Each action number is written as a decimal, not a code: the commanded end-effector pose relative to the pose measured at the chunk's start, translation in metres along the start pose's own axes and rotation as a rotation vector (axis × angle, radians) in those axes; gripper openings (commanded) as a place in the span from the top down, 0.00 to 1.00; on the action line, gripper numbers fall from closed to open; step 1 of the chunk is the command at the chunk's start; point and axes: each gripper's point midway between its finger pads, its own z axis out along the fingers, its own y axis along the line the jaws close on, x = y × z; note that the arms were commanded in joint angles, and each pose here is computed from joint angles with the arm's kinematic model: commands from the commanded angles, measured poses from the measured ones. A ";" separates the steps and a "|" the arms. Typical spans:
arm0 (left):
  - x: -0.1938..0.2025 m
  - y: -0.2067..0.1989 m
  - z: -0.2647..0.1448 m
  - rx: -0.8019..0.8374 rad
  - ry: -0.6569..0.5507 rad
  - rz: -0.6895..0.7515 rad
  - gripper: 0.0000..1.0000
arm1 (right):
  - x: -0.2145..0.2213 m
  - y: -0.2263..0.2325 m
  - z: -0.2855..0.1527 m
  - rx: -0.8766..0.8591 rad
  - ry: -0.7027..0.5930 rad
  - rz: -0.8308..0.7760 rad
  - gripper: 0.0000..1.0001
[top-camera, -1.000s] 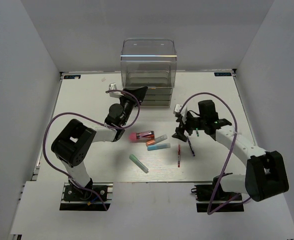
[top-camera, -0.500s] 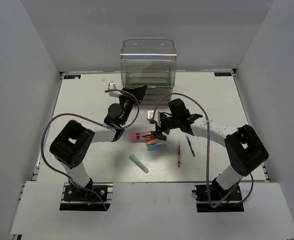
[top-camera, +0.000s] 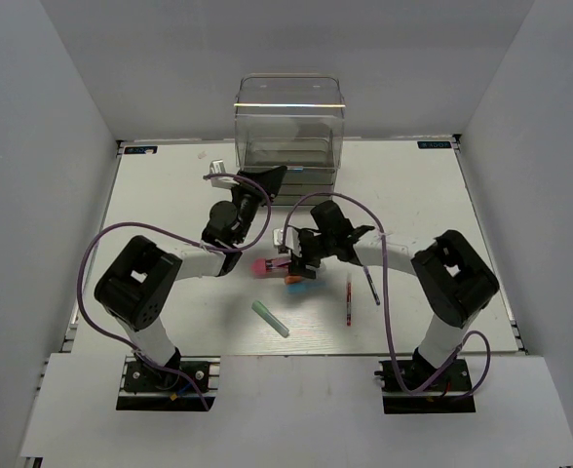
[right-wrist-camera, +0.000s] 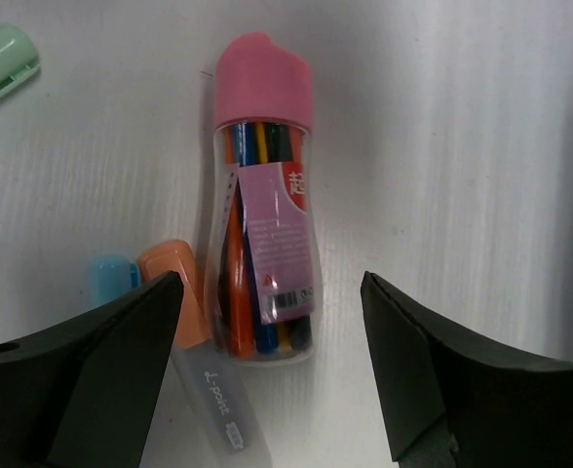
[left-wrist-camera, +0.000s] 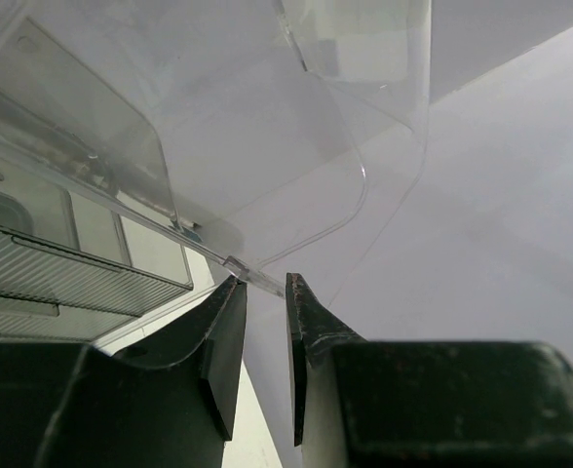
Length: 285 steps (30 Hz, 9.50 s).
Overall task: Sort the stationery into containers
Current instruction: Pick up the stationery from the center of the board, then place the stationery in the drawer, then close the drawer in the storage box, then open the drawer in the storage box.
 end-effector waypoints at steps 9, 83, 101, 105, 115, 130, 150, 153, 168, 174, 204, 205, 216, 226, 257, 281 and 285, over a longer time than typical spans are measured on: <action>-0.034 -0.052 0.004 0.120 -0.090 -0.013 0.66 | -0.005 -0.004 0.017 -0.039 -0.010 -0.081 0.44; -0.028 -0.054 0.012 0.148 -0.094 -0.039 0.65 | -0.068 -0.229 -0.153 0.980 0.304 -0.667 1.00; -0.029 -0.056 0.012 0.156 -0.098 -0.041 0.65 | -0.033 -0.224 -0.135 0.798 0.492 -0.894 1.00; -0.029 -0.056 0.012 0.156 -0.098 -0.041 0.64 | -0.032 -0.222 -0.133 0.767 0.517 -0.966 1.00; -0.029 -0.056 0.012 0.156 -0.098 -0.041 0.64 | -0.031 -0.235 -0.128 0.711 0.558 -1.050 1.00; -0.029 -0.056 0.012 0.157 -0.097 -0.050 0.63 | -0.019 -0.234 -0.114 0.606 0.567 -1.122 0.88; -0.027 -0.055 0.012 0.162 -0.089 -0.058 0.63 | -0.017 -0.228 -0.116 0.631 0.539 -1.088 0.27; -0.028 -0.057 0.012 0.169 -0.093 -0.060 0.63 | -0.021 -0.228 -0.117 0.642 0.527 -1.082 0.27; -0.025 -0.051 0.009 0.154 -0.084 -0.066 0.63 | -0.037 -0.117 -0.105 0.322 0.128 -0.852 0.89; -0.015 -0.019 -0.002 0.058 -0.068 -0.062 0.63 | -0.024 -0.059 -0.104 0.217 0.045 -0.595 1.00; 0.047 0.132 -0.003 -0.375 -0.019 -0.124 0.58 | 0.048 -0.041 -0.178 0.726 -0.039 0.437 0.95; 0.046 0.127 0.002 -0.363 -0.025 -0.128 0.58 | 0.051 -0.038 -0.178 0.725 -0.033 0.444 0.95; 0.041 0.133 0.018 -0.327 -0.061 -0.138 0.55 | 0.063 -0.034 -0.182 0.741 -0.024 0.460 0.94; 0.042 0.139 0.039 -0.322 -0.073 -0.139 0.54 | 0.067 -0.033 -0.186 0.750 -0.022 0.461 0.94; 0.063 0.131 -0.024 -0.269 -0.013 -0.198 1.00 | 0.082 -0.025 -0.185 0.745 0.021 0.539 0.46; 0.069 0.098 -0.086 -0.417 0.236 -0.211 0.18 | 0.157 -0.079 -0.199 0.930 0.233 0.835 0.36; 0.068 0.105 -0.123 -0.554 0.325 -0.130 0.11 | 0.170 -0.079 -0.195 0.915 0.271 0.853 0.36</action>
